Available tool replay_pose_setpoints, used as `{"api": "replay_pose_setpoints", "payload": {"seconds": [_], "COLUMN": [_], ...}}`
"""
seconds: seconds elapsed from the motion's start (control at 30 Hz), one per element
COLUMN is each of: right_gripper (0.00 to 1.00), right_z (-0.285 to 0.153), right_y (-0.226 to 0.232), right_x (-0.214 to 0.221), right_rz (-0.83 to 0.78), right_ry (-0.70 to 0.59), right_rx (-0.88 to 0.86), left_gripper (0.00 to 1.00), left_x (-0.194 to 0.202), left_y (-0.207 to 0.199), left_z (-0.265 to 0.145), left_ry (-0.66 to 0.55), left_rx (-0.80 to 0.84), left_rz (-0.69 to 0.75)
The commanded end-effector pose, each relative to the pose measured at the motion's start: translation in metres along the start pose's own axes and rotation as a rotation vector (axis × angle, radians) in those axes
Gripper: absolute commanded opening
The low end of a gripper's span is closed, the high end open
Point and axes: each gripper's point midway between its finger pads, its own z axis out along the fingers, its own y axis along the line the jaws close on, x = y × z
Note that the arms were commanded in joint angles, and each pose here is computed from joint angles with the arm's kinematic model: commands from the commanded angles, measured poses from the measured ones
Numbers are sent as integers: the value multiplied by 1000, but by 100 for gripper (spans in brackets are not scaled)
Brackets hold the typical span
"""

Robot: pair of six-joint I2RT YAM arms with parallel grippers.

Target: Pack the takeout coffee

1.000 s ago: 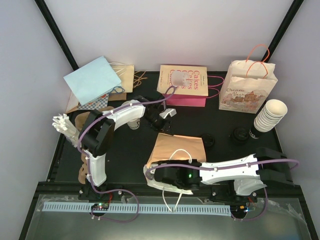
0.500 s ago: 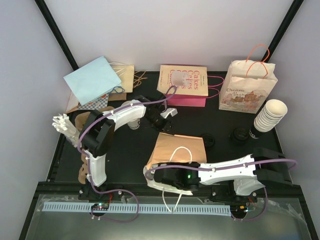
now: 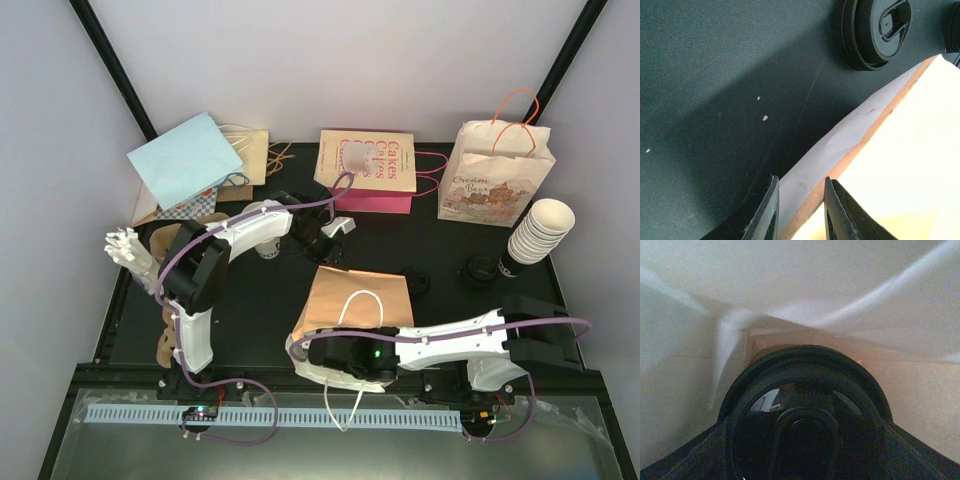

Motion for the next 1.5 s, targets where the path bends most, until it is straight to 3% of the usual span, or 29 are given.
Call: {"api": "replay_pose_setpoints", "payload": {"seconds": [0.0, 0.37, 0.6, 0.93, 1.27, 1.47], "right_gripper": [59, 57, 57, 57, 57, 57], "right_z": [4, 18, 32, 39, 35, 28], "right_y": [43, 58, 37, 46, 26, -1], "right_x": [13, 42, 54, 65, 69, 66], "right_rz": [-58, -107, -100, -134, -71, 69], "right_ry": [14, 105, 166, 225, 236, 213], "right_rx": [-181, -237, -160, -165, -110, -92], "left_gripper": [26, 22, 21, 21, 21, 21], "left_x": [12, 18, 26, 32, 31, 35], "left_y": [-10, -18, -19, -19, -27, -29], "left_z": [0, 5, 7, 5, -5, -11], "left_ry": [40, 57, 74, 80, 62, 64], "left_rx": [15, 83, 96, 98, 99, 90], "left_rz": [-21, -23, -34, -47, -50, -50]}}
